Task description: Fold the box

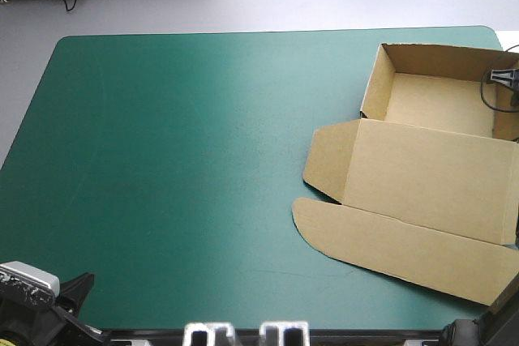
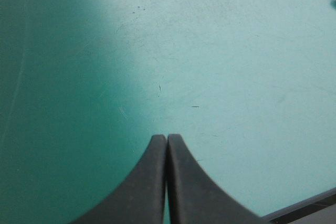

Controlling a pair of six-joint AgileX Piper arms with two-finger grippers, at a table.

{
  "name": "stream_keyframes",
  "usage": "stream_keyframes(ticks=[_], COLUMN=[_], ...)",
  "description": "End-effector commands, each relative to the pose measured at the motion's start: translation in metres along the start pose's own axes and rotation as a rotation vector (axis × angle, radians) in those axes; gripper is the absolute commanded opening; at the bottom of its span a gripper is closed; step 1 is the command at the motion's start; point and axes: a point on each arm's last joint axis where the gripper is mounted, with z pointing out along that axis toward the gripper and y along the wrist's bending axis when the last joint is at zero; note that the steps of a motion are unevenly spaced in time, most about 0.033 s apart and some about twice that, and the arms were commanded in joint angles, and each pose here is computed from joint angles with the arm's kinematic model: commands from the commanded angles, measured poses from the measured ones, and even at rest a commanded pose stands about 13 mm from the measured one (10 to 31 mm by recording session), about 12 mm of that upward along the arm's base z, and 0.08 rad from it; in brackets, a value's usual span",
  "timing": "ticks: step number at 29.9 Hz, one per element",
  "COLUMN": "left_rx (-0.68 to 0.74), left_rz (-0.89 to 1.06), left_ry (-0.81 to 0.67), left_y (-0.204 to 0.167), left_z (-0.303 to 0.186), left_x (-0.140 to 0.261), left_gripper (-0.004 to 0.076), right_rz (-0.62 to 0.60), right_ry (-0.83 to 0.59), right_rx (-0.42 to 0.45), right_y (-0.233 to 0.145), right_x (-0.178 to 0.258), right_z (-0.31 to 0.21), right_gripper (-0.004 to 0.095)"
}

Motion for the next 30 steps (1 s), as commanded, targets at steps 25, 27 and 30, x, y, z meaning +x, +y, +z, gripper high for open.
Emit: stream_keyframes(ticks=[25, 27, 30], left_rx=[-0.013, -0.011, -0.005], left_rz=[0.01, 0.007, 0.003], left_ry=[-0.081, -0.094, -0.088], left_y=[0.002, 0.002, 0.002], left_z=[0.002, 0.006, 0.017], left_x=[-0.011, -0.011, -0.007], left_gripper=[-0.0009, -0.0009, -0.0009], right_rz=[-0.15, -0.2, -0.289], right_ry=[-0.491, -0.51, -0.447], right_rx=[-0.299, -0.357, -0.424], right_y=[0.082, 0.1, 0.125], right_x=[0.057, 0.077, 0.112], right_z=[-0.207, -0.223, -0.22], right_gripper=[-0.0011, -0.0011, -0.0011])
